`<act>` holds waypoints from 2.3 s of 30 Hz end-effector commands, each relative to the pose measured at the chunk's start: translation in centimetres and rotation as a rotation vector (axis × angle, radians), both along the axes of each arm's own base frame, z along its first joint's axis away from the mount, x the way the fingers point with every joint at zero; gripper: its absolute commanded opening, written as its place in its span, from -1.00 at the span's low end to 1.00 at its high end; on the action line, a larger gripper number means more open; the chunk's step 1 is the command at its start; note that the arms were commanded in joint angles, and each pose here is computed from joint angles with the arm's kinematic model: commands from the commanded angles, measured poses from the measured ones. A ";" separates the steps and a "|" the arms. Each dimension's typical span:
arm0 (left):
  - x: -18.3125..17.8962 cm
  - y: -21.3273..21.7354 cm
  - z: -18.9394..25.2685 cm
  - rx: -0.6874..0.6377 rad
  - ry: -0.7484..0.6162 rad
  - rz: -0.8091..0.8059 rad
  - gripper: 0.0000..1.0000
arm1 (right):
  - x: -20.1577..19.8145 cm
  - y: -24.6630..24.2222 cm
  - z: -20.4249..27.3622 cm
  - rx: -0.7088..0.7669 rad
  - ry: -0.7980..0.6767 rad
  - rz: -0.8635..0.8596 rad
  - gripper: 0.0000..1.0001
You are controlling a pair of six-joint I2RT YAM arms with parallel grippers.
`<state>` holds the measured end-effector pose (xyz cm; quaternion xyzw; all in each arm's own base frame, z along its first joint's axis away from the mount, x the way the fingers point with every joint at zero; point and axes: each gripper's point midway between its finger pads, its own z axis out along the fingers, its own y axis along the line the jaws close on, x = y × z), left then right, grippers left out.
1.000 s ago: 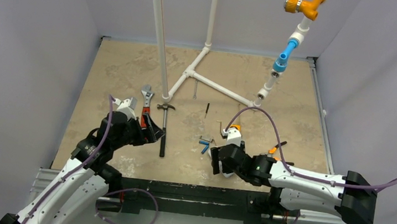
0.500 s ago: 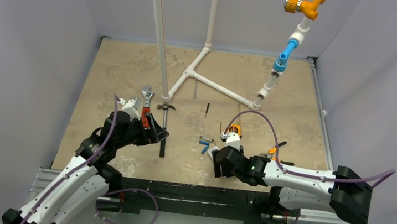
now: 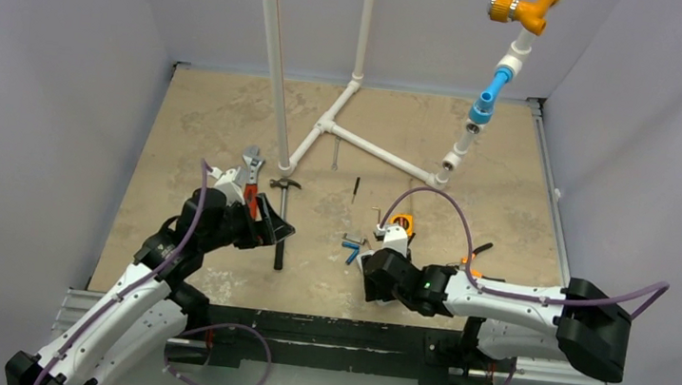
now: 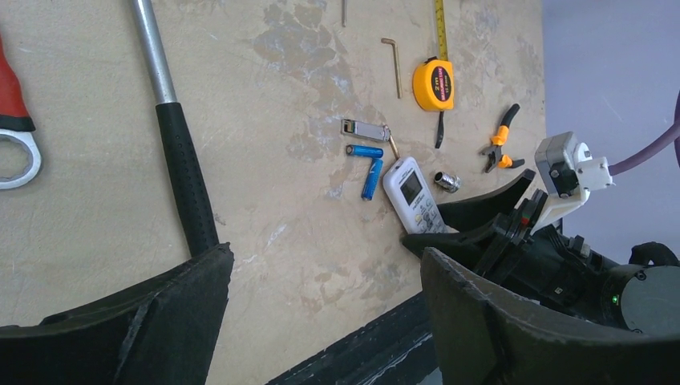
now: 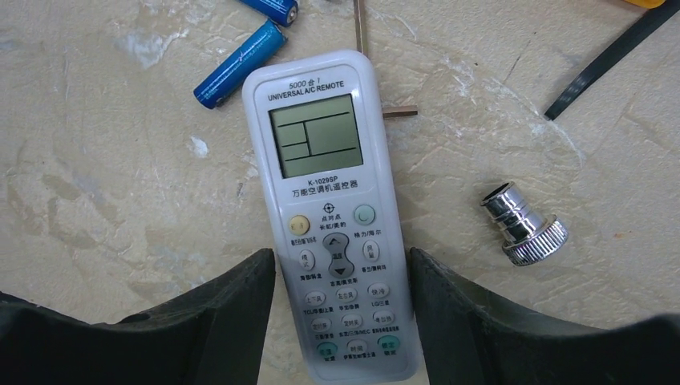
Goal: Load the batteries into the remote control
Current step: Pick up the remote control from the center of the board, then adjust the remote control.
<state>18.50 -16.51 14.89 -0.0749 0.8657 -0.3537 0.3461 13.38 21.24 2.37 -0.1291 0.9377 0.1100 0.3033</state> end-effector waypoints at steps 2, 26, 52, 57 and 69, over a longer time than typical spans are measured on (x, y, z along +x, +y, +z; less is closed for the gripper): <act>0.2 -0.8 0.7 -0.037 -0.022 -0.028 0.68 | -1.9 -0.2 -1.5 -0.029 0.105 0.003 0.20; 0.3 -1.6 0.1 -0.047 0.004 -0.059 0.67 | -3.4 -0.6 -2.3 -0.169 0.077 -0.022 -0.26; -0.1 -8.5 1.8 -0.235 0.074 -0.213 0.62 | -2.3 12.7 12.1 0.439 -0.159 0.236 -0.84; -0.5 -9.1 1.5 -0.276 0.075 -0.223 0.53 | -2.6 13.4 13.3 0.495 -0.165 0.259 -0.84; -1.3 -10.2 1.8 -0.295 0.075 -0.260 -0.16 | -1.8 12.6 13.1 0.469 -0.191 0.212 -0.84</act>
